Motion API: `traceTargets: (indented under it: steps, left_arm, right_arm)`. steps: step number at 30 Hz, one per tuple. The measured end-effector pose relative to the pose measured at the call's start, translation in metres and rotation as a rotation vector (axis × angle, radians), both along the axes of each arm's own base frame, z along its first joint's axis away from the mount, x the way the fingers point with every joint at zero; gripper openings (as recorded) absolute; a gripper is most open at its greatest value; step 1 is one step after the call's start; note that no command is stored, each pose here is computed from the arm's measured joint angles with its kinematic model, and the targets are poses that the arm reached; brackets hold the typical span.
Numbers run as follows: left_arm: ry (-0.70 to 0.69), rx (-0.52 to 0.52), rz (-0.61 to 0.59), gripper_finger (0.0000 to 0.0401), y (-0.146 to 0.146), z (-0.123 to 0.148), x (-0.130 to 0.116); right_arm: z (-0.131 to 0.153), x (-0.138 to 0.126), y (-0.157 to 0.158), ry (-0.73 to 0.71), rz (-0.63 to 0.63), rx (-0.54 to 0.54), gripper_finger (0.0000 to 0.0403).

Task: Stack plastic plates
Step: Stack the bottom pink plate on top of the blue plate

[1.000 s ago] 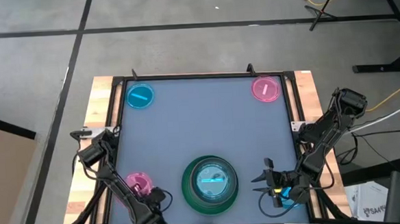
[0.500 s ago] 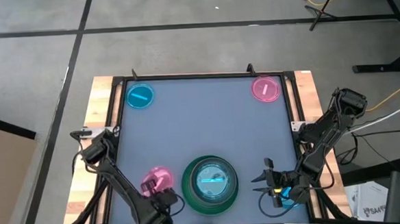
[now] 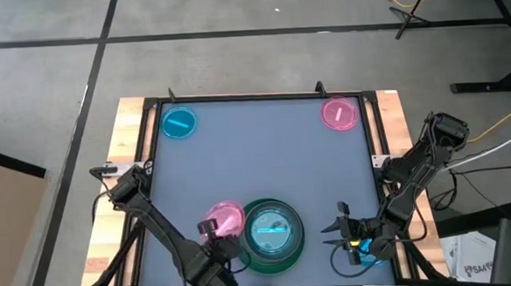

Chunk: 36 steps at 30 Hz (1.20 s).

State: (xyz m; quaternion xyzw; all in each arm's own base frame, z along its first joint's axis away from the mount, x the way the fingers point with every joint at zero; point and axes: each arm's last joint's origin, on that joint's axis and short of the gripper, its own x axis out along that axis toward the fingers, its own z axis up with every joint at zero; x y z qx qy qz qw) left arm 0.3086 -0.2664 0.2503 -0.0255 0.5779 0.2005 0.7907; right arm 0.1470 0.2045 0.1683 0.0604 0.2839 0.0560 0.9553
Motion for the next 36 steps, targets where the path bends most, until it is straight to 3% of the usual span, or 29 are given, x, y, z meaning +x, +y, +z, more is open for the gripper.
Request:
traceTargets:
  steps: [12,21,36]
  left_arm:
    - [-0.233,0.023,-0.214,0.0000,0.003,0.017,0.037]
    - [-0.392,0.046,-0.291,0.0000,0.000,0.021,0.057]
    - [-0.307,-0.056,-0.311,0.0000,0.004,-0.024,0.065]
  right_arm:
    - [0.000,0.000,-0.001,-0.013,-0.017,-0.011,0.0136]
    - [0.000,0.000,-0.002,-0.029,-0.038,-0.025,0.0136]
    - [0.000,0.001,-0.002,-0.033,-0.043,-0.031,0.0136]
